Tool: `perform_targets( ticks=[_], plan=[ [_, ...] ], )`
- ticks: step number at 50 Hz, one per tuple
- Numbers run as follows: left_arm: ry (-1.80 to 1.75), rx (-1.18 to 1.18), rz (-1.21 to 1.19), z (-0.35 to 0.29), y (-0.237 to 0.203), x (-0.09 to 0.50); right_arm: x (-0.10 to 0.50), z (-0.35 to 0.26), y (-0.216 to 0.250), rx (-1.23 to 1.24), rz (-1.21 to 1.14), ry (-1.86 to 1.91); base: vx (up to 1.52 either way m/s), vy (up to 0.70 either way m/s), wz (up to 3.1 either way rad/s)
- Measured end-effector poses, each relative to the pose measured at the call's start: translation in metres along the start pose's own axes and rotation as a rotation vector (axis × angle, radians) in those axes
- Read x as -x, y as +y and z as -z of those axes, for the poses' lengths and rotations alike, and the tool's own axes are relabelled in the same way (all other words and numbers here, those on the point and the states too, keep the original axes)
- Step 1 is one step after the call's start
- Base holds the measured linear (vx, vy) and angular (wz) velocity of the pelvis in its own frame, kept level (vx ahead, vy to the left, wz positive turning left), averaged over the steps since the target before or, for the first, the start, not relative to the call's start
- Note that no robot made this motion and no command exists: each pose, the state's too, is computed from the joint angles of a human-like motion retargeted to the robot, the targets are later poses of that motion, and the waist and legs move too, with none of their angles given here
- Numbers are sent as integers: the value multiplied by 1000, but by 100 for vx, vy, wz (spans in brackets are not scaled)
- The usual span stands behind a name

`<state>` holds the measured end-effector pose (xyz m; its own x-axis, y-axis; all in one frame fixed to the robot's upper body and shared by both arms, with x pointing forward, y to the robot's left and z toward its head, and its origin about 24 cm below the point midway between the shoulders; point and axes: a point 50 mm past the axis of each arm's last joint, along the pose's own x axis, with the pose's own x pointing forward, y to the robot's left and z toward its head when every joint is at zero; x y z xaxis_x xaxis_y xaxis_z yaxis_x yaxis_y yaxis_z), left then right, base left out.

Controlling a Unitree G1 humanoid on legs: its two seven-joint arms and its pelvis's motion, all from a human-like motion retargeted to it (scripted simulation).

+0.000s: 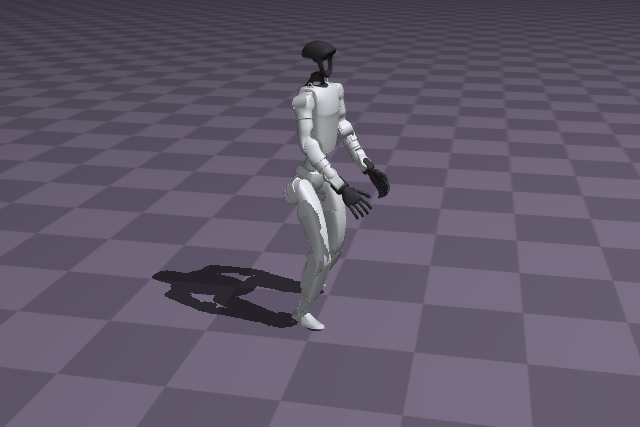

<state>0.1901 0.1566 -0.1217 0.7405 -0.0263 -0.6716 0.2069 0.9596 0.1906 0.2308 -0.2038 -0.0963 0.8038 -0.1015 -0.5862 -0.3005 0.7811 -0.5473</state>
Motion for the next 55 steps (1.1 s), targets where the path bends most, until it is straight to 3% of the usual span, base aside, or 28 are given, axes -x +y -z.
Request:
perform_targets(
  ticks=[7,15,25,38,45,55],
  plan=[
    [-207,4,15,-65,8,-15,5,-4,28,-20,-116,-18,2,-2,67],
    [-268,35,62,-85,7,-17,19,28,46,-57,-205,107,1,1,92],
    [-43,11,76,-21,5,-8,31,53,59,-160,-223,236,-1,1,163],
    [199,9,-59,52,36,18,5,5,19,-177,-107,37,-15,4,210],
    [221,29,-136,62,53,24,9,16,18,-152,-92,57,-14,-3,242],
    [91,89,-218,26,59,10,26,37,46,-214,-150,122,-4,3,155]
  ],
)
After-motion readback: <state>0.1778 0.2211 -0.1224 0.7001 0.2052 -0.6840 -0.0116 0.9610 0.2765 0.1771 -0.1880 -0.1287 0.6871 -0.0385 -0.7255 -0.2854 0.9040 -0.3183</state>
